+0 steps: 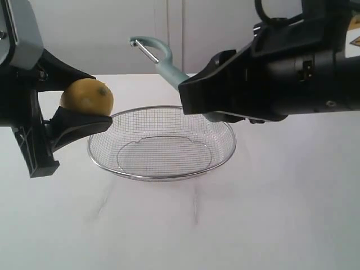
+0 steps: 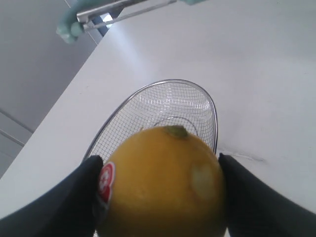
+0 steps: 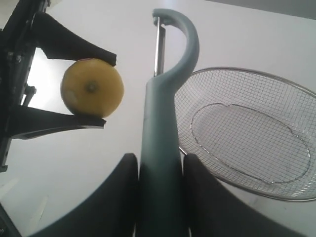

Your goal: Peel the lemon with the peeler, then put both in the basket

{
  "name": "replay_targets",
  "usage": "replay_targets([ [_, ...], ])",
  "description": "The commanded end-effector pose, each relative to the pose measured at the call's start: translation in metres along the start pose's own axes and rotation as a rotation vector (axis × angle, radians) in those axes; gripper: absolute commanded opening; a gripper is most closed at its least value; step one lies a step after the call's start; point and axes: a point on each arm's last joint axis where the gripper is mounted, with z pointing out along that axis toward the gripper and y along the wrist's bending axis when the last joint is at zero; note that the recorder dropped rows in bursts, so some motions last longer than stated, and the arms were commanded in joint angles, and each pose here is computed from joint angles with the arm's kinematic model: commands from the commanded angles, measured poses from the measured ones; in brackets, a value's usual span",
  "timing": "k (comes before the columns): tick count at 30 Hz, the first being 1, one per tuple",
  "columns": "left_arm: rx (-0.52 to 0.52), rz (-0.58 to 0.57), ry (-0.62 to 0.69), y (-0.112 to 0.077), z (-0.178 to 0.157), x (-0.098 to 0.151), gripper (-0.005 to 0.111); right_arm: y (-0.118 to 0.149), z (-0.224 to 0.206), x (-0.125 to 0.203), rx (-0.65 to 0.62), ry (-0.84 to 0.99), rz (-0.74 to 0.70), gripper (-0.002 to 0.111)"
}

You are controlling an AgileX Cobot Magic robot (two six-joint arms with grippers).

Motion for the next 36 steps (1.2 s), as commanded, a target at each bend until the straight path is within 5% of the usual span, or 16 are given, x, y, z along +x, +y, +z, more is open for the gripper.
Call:
replay_targets([
  [1,0.008,-0.025,-0.016,-0.002,-0.001,-0.002,0.000,-0.003,0.021,0.000,0.017,0.033,0.005,0.000],
  [15,0.006,-0.025,-0.016,-0.002,-0.001,-0.002,0.000,-0.012,0.098,0.023,0.008,0.182,0.079,0.000],
  [36,-0.081,-0.091,0.020,0.003,0.002,0.008,0.000,-0.003,0.080,0.006,-0.061,0.043,0.071,0.000],
])
